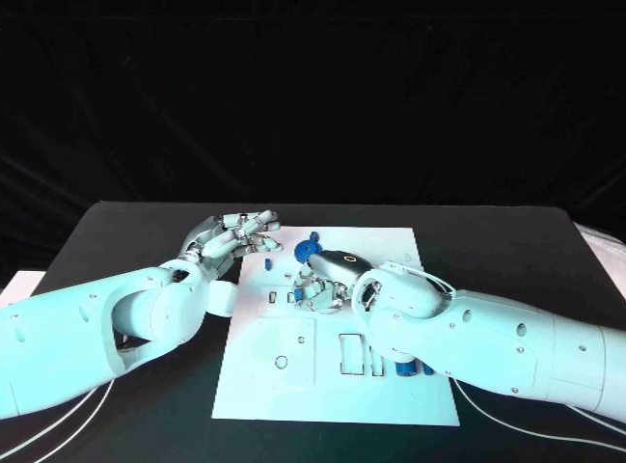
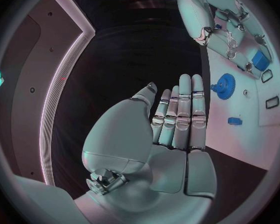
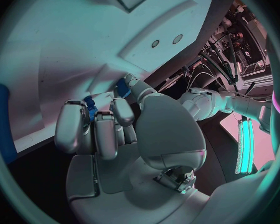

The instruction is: Assemble the parts on the task board

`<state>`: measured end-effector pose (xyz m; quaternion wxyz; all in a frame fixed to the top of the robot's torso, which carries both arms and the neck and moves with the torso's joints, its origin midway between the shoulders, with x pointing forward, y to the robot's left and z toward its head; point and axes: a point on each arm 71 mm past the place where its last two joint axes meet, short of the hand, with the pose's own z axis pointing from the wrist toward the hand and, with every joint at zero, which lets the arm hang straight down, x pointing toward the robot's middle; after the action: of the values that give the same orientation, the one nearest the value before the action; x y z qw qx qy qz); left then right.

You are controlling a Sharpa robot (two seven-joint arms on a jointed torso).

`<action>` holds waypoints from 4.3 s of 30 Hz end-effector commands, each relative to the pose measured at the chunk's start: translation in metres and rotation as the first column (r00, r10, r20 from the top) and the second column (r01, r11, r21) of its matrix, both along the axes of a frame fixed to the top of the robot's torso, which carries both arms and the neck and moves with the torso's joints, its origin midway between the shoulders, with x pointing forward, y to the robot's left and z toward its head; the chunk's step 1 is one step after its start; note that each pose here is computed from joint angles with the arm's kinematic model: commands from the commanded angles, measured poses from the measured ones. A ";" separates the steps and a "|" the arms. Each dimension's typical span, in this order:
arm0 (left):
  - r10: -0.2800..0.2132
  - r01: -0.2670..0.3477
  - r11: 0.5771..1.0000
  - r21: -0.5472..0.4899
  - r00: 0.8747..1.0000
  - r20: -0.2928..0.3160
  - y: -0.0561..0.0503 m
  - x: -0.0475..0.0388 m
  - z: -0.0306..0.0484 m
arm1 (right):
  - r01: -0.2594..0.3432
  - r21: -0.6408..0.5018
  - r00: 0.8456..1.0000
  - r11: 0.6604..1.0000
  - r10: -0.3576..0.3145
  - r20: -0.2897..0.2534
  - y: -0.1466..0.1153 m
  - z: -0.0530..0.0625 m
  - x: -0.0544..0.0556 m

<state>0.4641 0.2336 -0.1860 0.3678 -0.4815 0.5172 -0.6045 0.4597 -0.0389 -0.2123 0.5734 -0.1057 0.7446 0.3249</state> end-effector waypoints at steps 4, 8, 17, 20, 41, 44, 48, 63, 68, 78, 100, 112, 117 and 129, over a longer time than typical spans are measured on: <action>-0.018 0.018 1.000 -0.014 1.000 0.010 -0.002 0.0000 0.0014 | 0.015 -0.014 1.000 1.000 -0.016 -0.008 -0.003 -0.007 -0.001; -0.018 0.019 1.000 -0.014 1.000 0.010 -0.002 0.0001 0.0013 | 0.017 -0.003 1.000 1.000 -0.017 0.000 -0.003 -0.006 -0.001; -0.018 0.019 1.000 -0.014 1.000 0.009 -0.002 0.0003 0.0012 | 0.025 0.071 0.998 0.997 -0.029 0.047 -0.003 -0.001 -0.003; -0.018 0.018 1.000 -0.013 1.000 0.009 -0.002 0.0004 0.0011 | 0.019 0.103 0.997 0.994 -0.026 0.068 -0.003 0.002 -0.005; -0.121 0.149 0.964 0.219 0.983 -0.139 0.004 -0.0031 -0.0134 | -0.230 0.336 0.973 0.913 0.220 0.068 -0.063 0.056 -0.025; -0.161 0.225 0.918 0.326 0.964 -0.210 0.003 -0.0045 -0.0175 | -0.170 0.386 0.984 0.907 0.173 0.028 -0.089 0.068 -0.021; -0.192 0.316 0.829 0.461 0.936 -0.295 0.004 -0.0036 -0.0140 | -0.055 0.466 0.998 0.883 0.068 -0.011 -0.125 0.086 -0.010; -0.168 0.436 0.254 0.863 0.899 -0.405 -0.001 0.0225 0.0224 | 0.133 0.564 0.991 0.815 -0.114 -0.070 -0.175 0.104 0.007; -0.151 0.421 0.168 0.891 0.904 -0.399 -0.013 0.0315 0.0211 | 0.149 0.562 0.989 0.814 -0.124 -0.082 -0.176 0.103 0.009; -0.140 0.414 0.105 0.904 0.906 -0.399 -0.042 0.0467 0.0110 | 0.166 0.555 0.986 0.815 -0.128 -0.107 -0.176 0.100 0.013; -0.194 0.481 -0.025 0.876 0.857 -0.477 -0.073 0.0448 -0.0030 | 0.169 0.542 0.985 0.823 -0.125 -0.119 -0.175 0.096 0.018; -0.191 0.494 -0.041 0.868 0.849 -0.492 -0.075 0.0461 -0.0075 | 0.173 0.537 0.984 0.826 -0.125 -0.125 -0.175 0.095 0.018; -0.189 0.499 -0.047 0.866 0.846 -0.498 -0.075 0.0468 -0.0095 | 0.173 0.533 0.984 0.828 -0.124 -0.126 -0.174 0.095 0.018; -0.189 0.502 -0.046 0.864 0.845 -0.501 -0.077 0.0473 -0.0116 | 0.176 0.528 0.983 0.831 -0.124 -0.132 -0.174 0.094 0.019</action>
<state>0.5120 0.1572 -0.1968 0.3678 -0.0242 0.9240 -0.1019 0.4783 -0.2142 -0.1175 0.5725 0.1355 0.6507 0.4801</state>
